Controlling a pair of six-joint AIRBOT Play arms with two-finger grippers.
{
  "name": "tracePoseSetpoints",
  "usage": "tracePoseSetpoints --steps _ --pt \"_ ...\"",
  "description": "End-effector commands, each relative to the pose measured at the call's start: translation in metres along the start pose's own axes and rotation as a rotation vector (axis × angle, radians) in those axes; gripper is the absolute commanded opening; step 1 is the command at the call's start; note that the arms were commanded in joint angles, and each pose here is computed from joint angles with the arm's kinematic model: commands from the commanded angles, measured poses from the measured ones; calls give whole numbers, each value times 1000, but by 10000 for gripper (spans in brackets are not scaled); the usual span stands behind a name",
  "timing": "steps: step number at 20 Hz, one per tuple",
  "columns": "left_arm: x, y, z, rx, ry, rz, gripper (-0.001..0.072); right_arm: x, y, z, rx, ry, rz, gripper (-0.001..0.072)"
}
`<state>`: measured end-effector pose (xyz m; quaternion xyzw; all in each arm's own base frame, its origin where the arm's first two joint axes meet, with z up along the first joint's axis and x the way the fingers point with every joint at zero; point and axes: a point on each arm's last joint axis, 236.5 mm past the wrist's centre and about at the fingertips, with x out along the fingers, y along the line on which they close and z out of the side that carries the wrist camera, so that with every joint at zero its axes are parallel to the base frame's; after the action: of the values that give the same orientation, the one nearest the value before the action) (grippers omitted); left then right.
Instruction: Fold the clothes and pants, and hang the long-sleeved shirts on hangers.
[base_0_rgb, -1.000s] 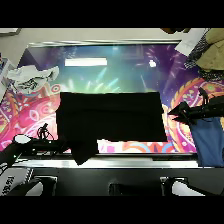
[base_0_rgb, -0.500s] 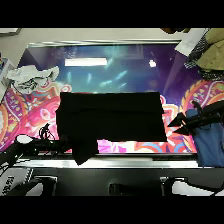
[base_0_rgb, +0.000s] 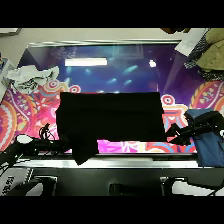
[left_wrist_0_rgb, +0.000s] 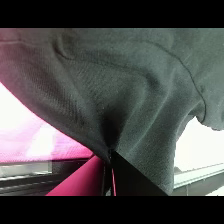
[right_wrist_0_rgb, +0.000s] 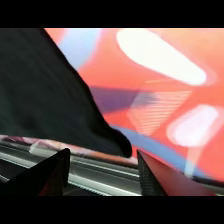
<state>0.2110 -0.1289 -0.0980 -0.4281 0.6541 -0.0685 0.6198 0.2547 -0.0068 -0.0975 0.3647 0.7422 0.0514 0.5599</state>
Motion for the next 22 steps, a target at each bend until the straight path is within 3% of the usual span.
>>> tracePoseSetpoints --steps 1,5,7,8,11,14,19,22 --pt "0 0 0 0 0 1 19 3 5 6 11 -23 28 480" --pt "0 1 0 0 0 1 19 19 17 10 -53 -34 -19 455" --pt "0 0 0 0 0 1 19 24 22 12 -70 -41 -41 149" --pt "0 1 1 4 -2 1 19 24 22 12 -71 -42 -40 50" --pt "-12 3 4 27 -6 22 18 15 20 7 -88 -53 -70 29" --pt "-47 21 3 9 6 127 17 -7 21 -3 -89 -93 -121 29" --pt "-107 12 -4 172 -52 243 16 -54 9 -38 -113 -170 -277 29" --pt "-114 -7 14 236 -125 235 16 -60 35 -31 -157 -250 -194 29"
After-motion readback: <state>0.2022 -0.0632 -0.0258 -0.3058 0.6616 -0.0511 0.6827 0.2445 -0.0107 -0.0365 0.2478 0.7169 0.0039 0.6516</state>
